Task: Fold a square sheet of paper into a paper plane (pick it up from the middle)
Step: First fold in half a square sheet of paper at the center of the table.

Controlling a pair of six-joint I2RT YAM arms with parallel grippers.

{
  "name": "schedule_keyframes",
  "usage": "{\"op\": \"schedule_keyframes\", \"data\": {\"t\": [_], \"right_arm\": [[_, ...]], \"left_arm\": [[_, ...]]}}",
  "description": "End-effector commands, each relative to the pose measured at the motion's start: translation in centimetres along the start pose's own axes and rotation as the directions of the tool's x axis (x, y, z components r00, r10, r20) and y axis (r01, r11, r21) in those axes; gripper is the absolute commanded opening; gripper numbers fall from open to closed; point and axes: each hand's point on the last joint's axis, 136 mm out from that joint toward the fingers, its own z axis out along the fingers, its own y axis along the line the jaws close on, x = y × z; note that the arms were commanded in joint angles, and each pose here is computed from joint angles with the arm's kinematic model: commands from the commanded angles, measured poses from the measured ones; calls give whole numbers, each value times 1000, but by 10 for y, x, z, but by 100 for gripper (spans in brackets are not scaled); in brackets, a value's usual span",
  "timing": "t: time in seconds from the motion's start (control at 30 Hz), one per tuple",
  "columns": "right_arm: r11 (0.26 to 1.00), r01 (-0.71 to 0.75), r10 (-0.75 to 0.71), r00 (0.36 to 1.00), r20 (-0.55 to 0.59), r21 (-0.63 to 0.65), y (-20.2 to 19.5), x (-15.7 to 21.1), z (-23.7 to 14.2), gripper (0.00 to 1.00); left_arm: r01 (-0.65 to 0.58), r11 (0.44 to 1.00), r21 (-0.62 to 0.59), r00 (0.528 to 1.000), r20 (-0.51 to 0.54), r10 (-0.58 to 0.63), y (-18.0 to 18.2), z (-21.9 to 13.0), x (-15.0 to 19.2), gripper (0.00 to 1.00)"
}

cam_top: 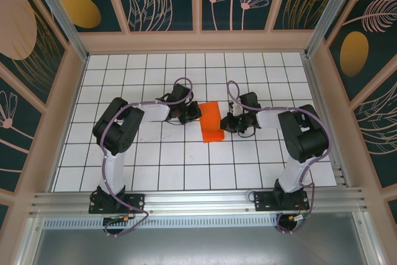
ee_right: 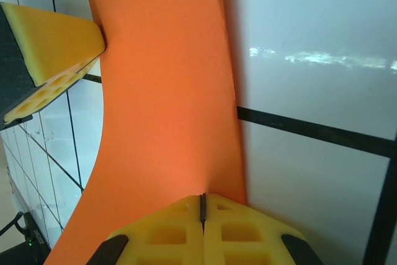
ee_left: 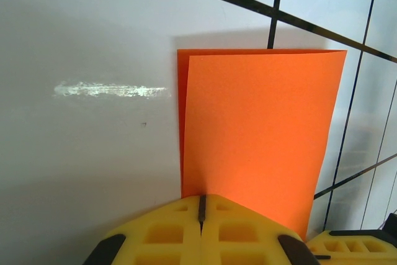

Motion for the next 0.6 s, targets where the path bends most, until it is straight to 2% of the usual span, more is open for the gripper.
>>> {"op": "schedule_keyframes", "data": {"t": [0.0, 0.1, 0.27, 0.57], "right_arm": [[997, 43, -44, 999, -1, -63, 27, -4, -7, 0], [995, 63, -63, 998, -1, -74, 35, -6, -2, 0], [997, 43, -45, 998, -38, -59, 26, 3, 8, 0], [1000, -4, 5, 994, -113, 9, -4, 46, -1, 0]], "left_arm": [[83, 928, -363, 989, -84, -122, 114, 13, 48, 4], [83, 929, -362, 989, -83, -121, 113, 13, 48, 4], [82, 928, -363, 990, -81, -119, 113, 13, 47, 4], [81, 927, -365, 990, -80, -118, 114, 13, 47, 4]]}}
